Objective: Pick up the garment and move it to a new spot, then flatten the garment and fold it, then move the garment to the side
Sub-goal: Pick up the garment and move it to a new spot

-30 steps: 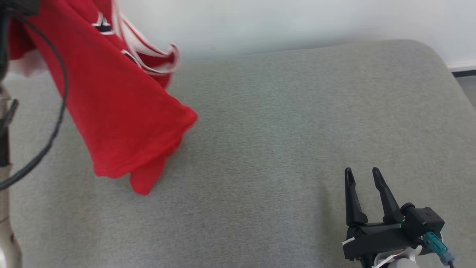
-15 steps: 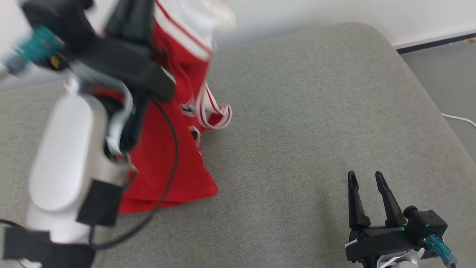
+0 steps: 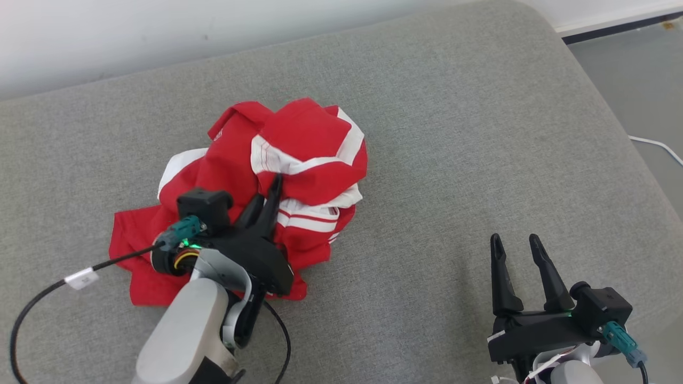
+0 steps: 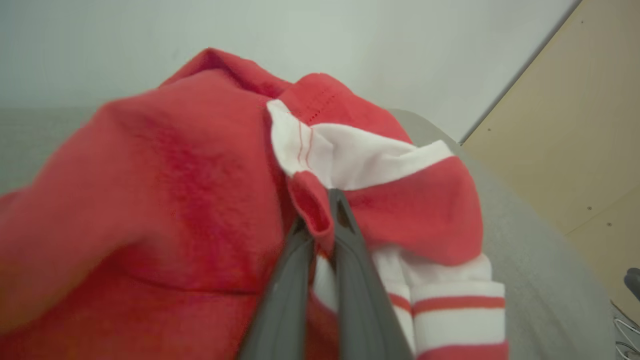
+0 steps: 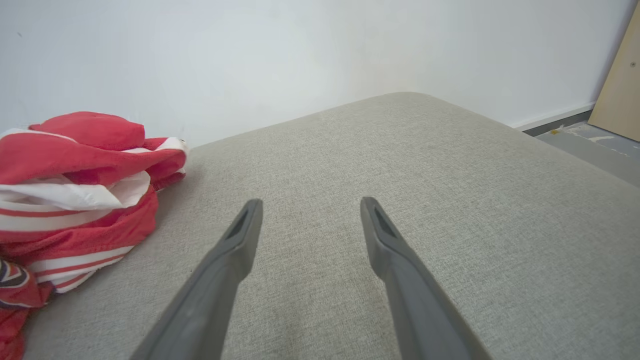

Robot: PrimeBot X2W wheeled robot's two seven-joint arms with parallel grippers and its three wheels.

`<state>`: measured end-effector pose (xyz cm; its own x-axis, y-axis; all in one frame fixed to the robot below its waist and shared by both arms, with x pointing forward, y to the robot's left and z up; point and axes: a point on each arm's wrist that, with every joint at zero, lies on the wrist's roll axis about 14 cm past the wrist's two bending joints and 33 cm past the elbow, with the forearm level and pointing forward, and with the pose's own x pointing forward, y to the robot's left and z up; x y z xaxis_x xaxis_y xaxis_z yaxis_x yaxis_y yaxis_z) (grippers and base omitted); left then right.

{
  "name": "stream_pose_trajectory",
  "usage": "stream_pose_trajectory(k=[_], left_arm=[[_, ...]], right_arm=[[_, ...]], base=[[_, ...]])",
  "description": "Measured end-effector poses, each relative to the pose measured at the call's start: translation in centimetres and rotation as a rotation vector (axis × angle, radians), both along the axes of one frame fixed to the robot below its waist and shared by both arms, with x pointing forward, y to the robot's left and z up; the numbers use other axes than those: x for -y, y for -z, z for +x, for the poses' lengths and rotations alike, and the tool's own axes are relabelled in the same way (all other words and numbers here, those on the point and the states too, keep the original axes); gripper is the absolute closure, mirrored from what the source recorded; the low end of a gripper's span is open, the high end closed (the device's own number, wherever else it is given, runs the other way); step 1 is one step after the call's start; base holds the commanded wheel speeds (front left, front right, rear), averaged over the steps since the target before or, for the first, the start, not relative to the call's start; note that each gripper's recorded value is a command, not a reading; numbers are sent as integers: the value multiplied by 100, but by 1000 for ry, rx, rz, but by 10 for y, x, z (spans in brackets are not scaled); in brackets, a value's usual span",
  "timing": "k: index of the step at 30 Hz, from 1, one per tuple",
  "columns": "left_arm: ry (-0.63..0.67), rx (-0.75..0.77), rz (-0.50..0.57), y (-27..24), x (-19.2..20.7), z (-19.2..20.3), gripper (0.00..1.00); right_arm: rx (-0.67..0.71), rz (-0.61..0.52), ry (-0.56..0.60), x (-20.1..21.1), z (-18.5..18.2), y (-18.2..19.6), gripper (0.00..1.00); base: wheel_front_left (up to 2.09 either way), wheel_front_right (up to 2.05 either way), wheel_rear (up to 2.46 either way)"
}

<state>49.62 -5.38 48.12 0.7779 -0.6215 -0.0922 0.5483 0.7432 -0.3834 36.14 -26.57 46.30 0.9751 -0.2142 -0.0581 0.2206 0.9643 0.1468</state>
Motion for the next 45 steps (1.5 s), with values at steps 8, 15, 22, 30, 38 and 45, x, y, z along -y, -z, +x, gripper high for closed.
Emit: stream_pose_trajectory(k=[8,15,22,30,38,45], left_arm=[[-21,136,-64,-37,2,8,0],[-67,303,-133,-99,-9,5,0],[-106,373,-53,-119,-37,-1,0],[-122,374,15,-132,-67,1,0],[-70,241,88,-109,-79,15,0],[21,126,191,-70,-66,14,0]], right_arm=[[4,-1,-17,-5,5,-1,0],[15,-1,-46,-15,-2,-4,0],[37,-10,-74,-23,-5,-11,0],[68,-9,-106,-34,-2,-21,0],[60,7,-81,-27,-7,-17,0],[46,16,-51,-19,-11,-13,0]], base=[[0,0,0],[0,0,0],[0,0,0],[0,0,0],[0,0,0],[0,0,0]])
